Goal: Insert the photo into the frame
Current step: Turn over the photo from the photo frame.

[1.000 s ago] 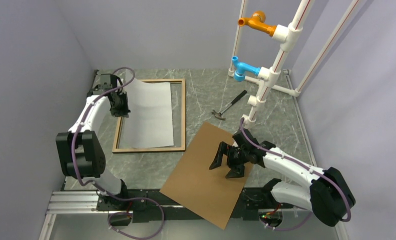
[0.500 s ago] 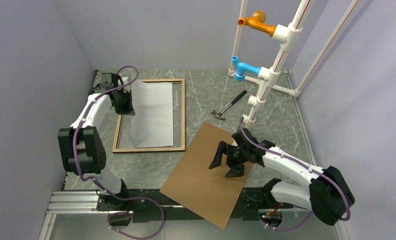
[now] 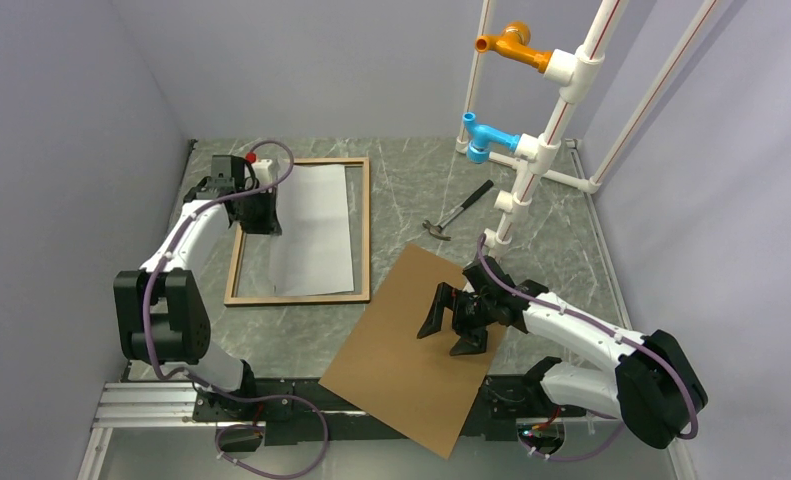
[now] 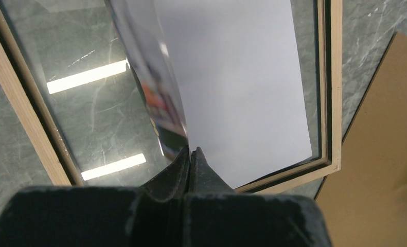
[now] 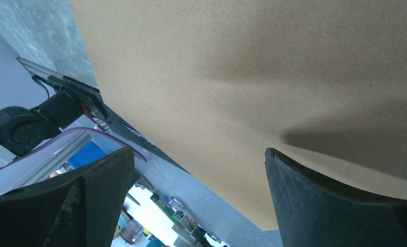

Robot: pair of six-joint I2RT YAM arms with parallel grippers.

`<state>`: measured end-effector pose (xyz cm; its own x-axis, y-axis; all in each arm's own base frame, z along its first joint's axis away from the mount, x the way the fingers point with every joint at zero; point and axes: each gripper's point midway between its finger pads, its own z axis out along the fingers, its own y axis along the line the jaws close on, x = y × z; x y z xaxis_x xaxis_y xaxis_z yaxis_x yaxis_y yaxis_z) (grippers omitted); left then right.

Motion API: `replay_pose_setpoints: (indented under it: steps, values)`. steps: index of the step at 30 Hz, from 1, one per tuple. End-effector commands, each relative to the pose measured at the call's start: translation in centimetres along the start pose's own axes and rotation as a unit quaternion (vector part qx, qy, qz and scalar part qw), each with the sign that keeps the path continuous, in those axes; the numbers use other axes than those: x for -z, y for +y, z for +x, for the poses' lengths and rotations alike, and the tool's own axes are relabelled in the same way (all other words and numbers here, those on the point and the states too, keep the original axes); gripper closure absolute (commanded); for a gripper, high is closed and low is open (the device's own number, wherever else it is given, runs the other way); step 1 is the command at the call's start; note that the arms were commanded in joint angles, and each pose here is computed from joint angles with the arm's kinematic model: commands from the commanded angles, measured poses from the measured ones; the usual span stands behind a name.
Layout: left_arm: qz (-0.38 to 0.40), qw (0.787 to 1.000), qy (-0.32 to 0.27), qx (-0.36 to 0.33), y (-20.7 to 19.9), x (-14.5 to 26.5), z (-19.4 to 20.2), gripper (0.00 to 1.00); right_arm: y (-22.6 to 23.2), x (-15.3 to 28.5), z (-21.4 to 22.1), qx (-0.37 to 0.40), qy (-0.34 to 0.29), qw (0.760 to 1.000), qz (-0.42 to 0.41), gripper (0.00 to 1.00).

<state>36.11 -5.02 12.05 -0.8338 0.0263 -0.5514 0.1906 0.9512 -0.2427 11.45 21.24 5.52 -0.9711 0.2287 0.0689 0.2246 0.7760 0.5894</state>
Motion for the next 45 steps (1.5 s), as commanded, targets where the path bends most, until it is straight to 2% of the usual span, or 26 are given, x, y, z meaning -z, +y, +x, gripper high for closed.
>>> replay_pose_setpoints:
  steps: [1,3,6,12,18,20,22,25,33,37,45]
  values:
    - [0.014,0.999,-0.044,-0.024,-0.8,0.9,-2.1,1.0,1.7,0.6,-0.7,0.014,-0.014,1.0,-0.021,0.0]
    - [0.029,0.998,-0.045,-0.03,-1.3,0.9,-2.2,1.0,1.7,0.7,-0.7,0.014,-0.014,1.0,-0.02,0.0]
    - [0.094,0.991,-0.065,-0.069,-4.4,1.5,-2.4,1.0,1.7,0.9,-0.7,0.015,-0.018,1.0,-0.019,0.0]
    - [0.093,0.987,-0.087,-0.096,-5.0,2.6,-2.4,1.0,1.8,0.8,-0.7,0.016,-0.017,1.0,-0.019,0.0]
    - [0.058,0.988,-0.103,-0.101,-4.1,3.5,-2.5,1.0,2.0,0.9,-0.8,0.018,-0.019,0.999,-0.021,0.0]
    - [0.02,0.987,-0.124,-0.097,-3.1,4.1,-2.8,1.0,2.0,0.9,-0.8,0.018,-0.019,0.999,-0.022,0.0]
    - [-0.053,0.987,-0.131,-0.075,-0.7,4.5,-3.0,1.0,1.9,0.8,-0.7,0.017,-0.018,0.999,-0.021,0.0]
    - [-0.166,0.98,-0.103,-0.032,3.4,4.8,-2.3,1.0,1.9,0.7,-0.7,0.017,-0.016,0.999,-0.022,0.0]
    - [-0.199,0.979,-0.034,-0.003,5.3,2.0,-2.2,1.0,2.1,0.5,-0.9,0.022,-0.014,0.999,-0.021,0.0]
    - [-0.176,0.984,-0.032,0.003,4.6,1.2,-2.7,1.0,2.1,0.4,-0.9,0.022,-0.013,0.999,-0.022,0.0]
    - [-0.077,0.996,-0.02,0.043,1.2,-0.6,-1.9,1.0,1.8,-0.1,-0.8,0.018,-0.009,1.0,-0.021,0.0]
